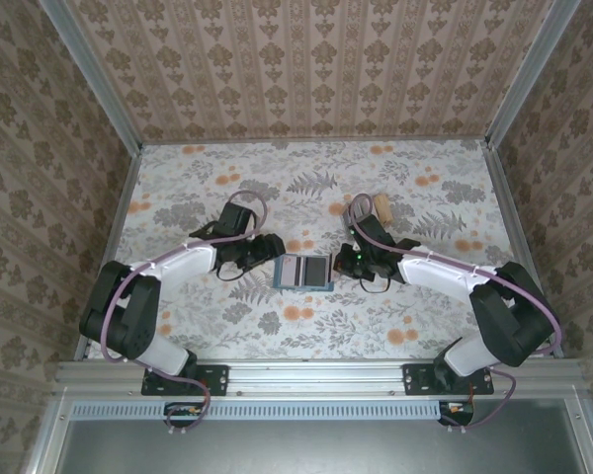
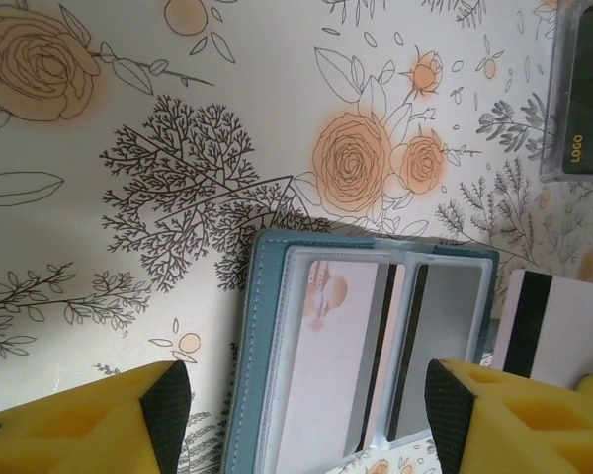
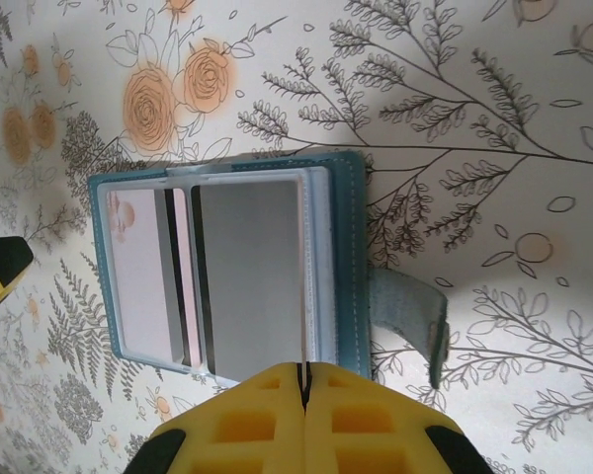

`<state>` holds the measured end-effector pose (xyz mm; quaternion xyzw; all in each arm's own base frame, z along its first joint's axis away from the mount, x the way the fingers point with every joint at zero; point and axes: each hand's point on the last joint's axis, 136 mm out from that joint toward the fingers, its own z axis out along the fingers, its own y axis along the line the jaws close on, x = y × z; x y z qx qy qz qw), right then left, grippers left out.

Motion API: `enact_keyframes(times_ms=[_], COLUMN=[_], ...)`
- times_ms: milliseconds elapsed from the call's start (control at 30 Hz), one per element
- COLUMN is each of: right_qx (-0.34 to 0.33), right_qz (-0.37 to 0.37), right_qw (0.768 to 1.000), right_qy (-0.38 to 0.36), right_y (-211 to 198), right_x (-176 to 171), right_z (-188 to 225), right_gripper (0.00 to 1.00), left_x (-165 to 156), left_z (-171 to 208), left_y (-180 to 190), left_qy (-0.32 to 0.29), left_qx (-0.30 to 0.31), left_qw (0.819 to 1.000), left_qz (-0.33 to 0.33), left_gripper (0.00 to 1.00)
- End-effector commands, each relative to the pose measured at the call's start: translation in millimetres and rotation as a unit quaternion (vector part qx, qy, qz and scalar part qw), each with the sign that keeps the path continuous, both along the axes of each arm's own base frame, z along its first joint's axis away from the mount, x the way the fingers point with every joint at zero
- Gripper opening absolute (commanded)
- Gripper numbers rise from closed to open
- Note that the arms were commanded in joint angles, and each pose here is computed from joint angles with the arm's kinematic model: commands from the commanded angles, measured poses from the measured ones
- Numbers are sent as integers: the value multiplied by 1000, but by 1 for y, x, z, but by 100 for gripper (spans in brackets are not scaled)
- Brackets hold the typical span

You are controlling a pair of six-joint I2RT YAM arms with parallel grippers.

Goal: Put the credit cards into the card holder
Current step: Turn over the card slot in the card holder.

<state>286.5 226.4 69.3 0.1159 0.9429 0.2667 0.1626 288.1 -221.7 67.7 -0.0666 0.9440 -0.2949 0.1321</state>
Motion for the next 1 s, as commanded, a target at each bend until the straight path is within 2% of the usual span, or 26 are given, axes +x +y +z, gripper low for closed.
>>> enact_keyframes(times_ms=[0, 400, 633, 967], right_qx=[-16, 7, 0, 32], right_qz=[-1, 14, 13, 21], right_qw=[1000, 1000, 1000, 999], right_qy=[-3, 6, 18, 2], right_y=[-7, 8, 9, 20], right_x=[-4, -1, -1, 3], right_z=[0, -8, -18, 1], right_gripper=[0, 0, 0, 1], left_x=[-2, -5, -10, -16], left_z=[-8, -24, -35, -39], left_y=[-2, -11, -16, -21], left_qy=[3, 28, 42, 46], left_qx=[-3, -4, 1, 7], left_qw=[1000, 999, 999, 998], left_qz=[-11, -23, -32, -38], left_gripper=[65, 59, 52, 42])
